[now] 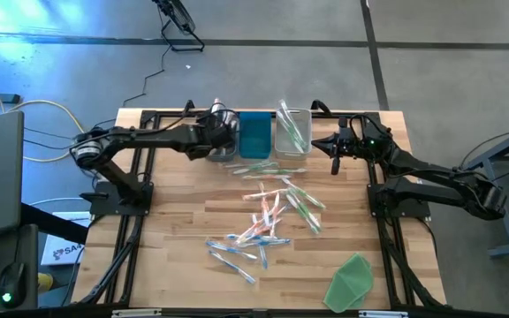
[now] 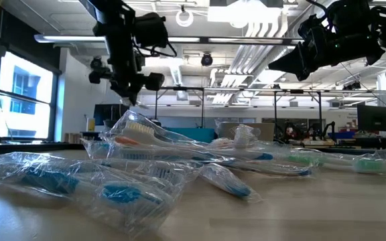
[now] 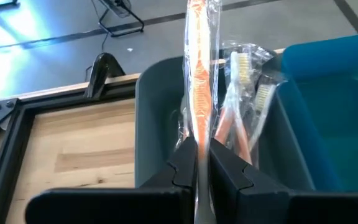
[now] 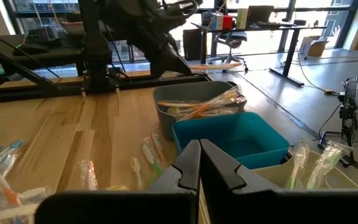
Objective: Pick & Place Toothbrushes
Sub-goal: Put the orange toothbrush into the dark blue bin, then put the green toothbrush into the white bin
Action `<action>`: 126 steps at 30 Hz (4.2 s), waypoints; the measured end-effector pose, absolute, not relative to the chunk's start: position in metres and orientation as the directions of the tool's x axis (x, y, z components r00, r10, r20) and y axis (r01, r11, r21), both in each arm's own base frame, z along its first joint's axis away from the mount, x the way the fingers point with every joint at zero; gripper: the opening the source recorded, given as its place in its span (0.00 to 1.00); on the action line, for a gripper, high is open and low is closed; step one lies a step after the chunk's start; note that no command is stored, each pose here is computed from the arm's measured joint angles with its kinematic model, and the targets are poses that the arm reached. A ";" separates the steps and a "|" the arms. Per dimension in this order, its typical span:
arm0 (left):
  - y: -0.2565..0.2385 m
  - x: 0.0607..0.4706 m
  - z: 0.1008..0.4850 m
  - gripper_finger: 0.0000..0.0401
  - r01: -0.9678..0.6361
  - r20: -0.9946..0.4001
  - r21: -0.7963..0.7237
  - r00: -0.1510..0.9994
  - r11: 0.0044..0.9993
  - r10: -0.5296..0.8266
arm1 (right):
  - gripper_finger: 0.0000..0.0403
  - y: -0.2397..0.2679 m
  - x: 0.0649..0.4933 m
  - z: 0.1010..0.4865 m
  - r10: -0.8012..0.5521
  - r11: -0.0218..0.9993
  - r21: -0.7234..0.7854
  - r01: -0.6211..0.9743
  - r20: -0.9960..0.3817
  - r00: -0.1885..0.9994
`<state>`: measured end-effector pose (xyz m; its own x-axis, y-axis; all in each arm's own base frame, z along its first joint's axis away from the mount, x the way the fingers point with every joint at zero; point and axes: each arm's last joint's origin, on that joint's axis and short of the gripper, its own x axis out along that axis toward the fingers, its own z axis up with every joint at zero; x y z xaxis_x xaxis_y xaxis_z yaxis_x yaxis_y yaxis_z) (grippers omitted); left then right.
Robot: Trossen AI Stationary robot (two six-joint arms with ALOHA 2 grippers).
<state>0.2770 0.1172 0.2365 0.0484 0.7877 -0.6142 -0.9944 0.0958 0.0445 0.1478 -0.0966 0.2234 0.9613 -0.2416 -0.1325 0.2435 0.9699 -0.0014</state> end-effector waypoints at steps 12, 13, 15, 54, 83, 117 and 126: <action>0.131 0.285 0.207 0.05 -0.991 -0.683 0.098 0.001 0.094 0.730 | 0.01 -0.096 0.148 0.222 -0.240 0.970 0.006 0.243 -0.151 0.959; 0.131 0.286 0.206 0.05 -0.990 -0.685 0.100 0.000 0.095 0.729 | 0.01 -0.096 0.148 0.221 -0.239 0.970 0.007 0.243 -0.152 0.959; 0.131 0.287 0.203 0.05 -0.989 -0.692 0.108 -0.004 0.098 0.722 | 0.01 -0.096 0.148 0.221 -0.240 0.970 0.006 0.244 -0.153 0.959; 0.106 0.293 0.207 0.35 -0.899 -0.688 0.313 0.007 0.305 0.726 | 0.01 -0.096 0.148 0.221 -0.239 0.970 0.006 0.243 -0.152 0.959; 0.052 0.238 0.213 0.00 -0.892 -0.644 0.105 0.275 0.439 0.714 | 0.01 -0.096 0.147 0.220 -0.238 0.969 0.024 0.245 -0.166 0.957; 0.001 0.261 0.221 0.00 -0.282 -0.346 -0.255 0.920 0.925 0.186 | 0.01 -0.094 0.144 0.206 -0.215 0.921 0.253 0.297 -0.306 0.927; 0.007 0.259 0.222 0.00 -0.470 -0.316 -0.222 0.863 0.854 0.393 | 0.01 -0.096 0.145 0.210 -0.278 0.927 0.175 0.331 -0.269 0.922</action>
